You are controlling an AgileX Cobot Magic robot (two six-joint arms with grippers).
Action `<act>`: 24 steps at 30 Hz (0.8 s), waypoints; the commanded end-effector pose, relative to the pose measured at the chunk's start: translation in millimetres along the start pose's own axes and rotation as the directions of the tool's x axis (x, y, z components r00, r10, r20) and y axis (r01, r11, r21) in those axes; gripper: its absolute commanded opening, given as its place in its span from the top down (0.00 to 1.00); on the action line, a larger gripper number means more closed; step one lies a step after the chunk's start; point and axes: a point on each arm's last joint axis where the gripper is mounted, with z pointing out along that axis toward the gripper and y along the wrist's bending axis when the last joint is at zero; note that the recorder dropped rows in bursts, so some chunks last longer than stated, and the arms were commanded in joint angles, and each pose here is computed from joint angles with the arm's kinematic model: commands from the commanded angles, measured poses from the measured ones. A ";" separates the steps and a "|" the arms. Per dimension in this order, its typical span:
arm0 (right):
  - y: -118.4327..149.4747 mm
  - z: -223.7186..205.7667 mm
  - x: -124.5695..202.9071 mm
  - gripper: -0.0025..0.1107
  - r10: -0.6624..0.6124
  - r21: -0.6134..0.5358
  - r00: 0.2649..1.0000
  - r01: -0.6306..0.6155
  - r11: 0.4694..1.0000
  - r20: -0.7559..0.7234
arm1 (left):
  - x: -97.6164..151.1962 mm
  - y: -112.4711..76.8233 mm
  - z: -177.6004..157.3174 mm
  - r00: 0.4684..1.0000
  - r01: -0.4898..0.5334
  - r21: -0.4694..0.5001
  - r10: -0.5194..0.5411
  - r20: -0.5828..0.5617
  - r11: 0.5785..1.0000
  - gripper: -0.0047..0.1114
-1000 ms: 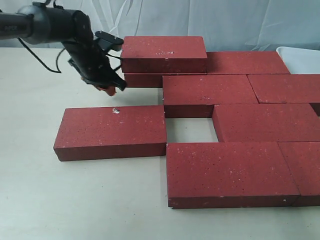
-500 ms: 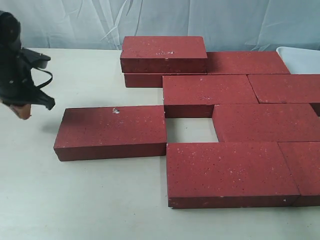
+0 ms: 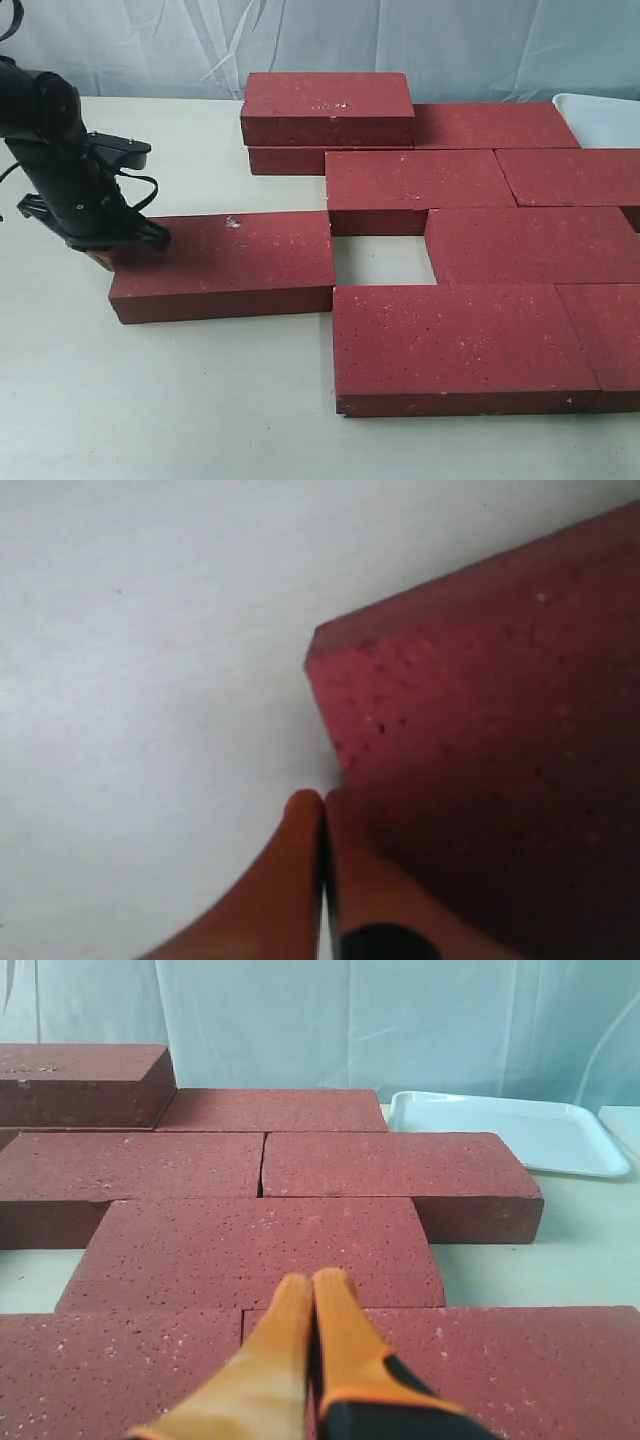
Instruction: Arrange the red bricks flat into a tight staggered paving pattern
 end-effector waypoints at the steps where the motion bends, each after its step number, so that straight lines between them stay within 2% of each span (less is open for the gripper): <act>1: -0.5 -0.4 -0.6 0.99 -0.004 0.007 1.000 0.004 1.000 0.014 | -6.6 -27.4 0.6 0.997 -0.034 0.035 0.032 0.065 0.999 0.96; 7: -0.5 -0.4 -0.6 0.99 -0.004 0.007 1.000 0.004 1.000 0.014 | -9.2 -50.3 20.6 0.995 -0.078 0.049 0.075 0.069 0.996 0.96; 11: -0.5 -0.4 -0.6 0.99 -0.004 0.007 1.000 0.004 1.000 0.014 | -9.2 -51.5 22.7 0.989 -0.131 0.015 0.130 0.068 0.991 0.96; 14: -0.5 -0.4 -0.6 0.99 -0.004 0.007 1.000 0.004 1.000 0.014 | -10.3 -40.3 13.1 0.989 -0.123 -0.016 0.124 0.085 0.992 0.96; 20: -0.5 -0.4 -0.6 0.99 -0.004 0.007 1.000 0.004 1.000 0.014 | -12.2 -10.5 -23.8 0.983 -0.037 -0.057 0.047 0.180 0.998 0.96; 24: -0.5 -0.4 -0.6 0.99 -0.004 0.007 1.000 0.004 1.000 0.014 | -7.4 0.6 -25.0 0.990 -0.011 -0.058 0.019 0.138 0.998 0.93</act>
